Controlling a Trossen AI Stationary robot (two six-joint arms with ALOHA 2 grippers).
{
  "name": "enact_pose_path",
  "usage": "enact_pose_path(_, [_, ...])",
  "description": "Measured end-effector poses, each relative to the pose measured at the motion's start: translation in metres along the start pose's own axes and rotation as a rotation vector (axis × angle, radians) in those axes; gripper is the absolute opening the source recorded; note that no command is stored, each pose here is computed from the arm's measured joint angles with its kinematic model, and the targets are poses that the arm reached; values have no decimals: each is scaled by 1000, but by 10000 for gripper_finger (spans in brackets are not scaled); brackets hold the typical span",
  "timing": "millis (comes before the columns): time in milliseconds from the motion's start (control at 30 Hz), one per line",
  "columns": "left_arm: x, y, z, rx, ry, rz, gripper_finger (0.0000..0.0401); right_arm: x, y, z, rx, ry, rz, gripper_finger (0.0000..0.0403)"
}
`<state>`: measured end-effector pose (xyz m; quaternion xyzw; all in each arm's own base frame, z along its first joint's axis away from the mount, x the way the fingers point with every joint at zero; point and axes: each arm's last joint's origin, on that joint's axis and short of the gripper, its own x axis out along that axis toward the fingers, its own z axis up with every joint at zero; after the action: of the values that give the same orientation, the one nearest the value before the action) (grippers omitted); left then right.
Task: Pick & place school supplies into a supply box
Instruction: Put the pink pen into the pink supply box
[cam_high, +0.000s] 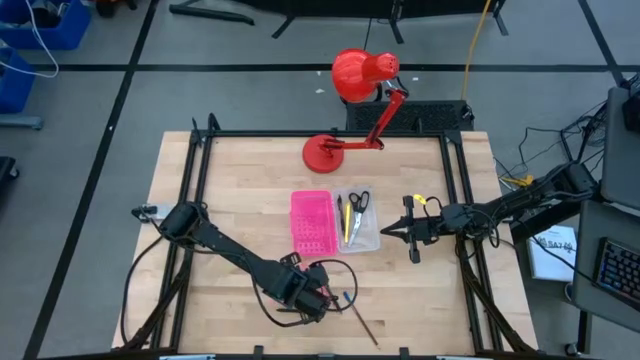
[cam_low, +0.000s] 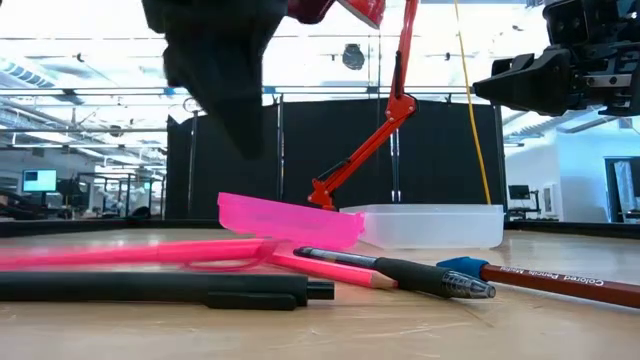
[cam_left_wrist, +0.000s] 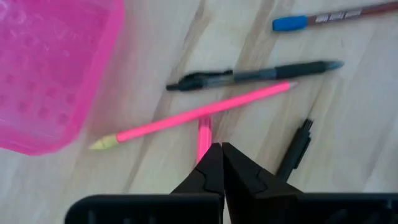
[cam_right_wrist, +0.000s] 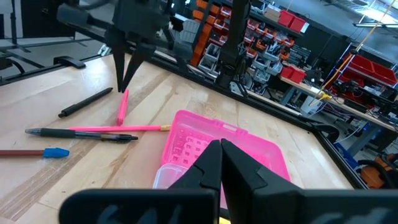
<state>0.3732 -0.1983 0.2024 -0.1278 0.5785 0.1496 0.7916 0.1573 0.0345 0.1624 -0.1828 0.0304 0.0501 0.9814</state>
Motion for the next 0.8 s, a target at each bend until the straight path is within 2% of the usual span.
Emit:
enact_pose_path(200, [-9,2,1,43,-17,59,15,0,0,0,2,0,0,0])
enact_pose_path(300, [-20,6,-7,99,-92,155,5,0,1,-1,51,-2,26,0])
enact_pose_path(433, [-54,20,-21,97,-234,180,6,5,3,3,107,-4,105,0])
enact_pose_path(500, [-68,29,-30,78,-318,149,4,11,4,7,135,35,132,0])
enact_pose_path(633, [-83,51,-48,48,-473,22,4,31,13,19,144,162,212,0])
enact_pose_path(800, [-66,86,-74,0,-537,-47,4,68,34,33,118,223,294,0])
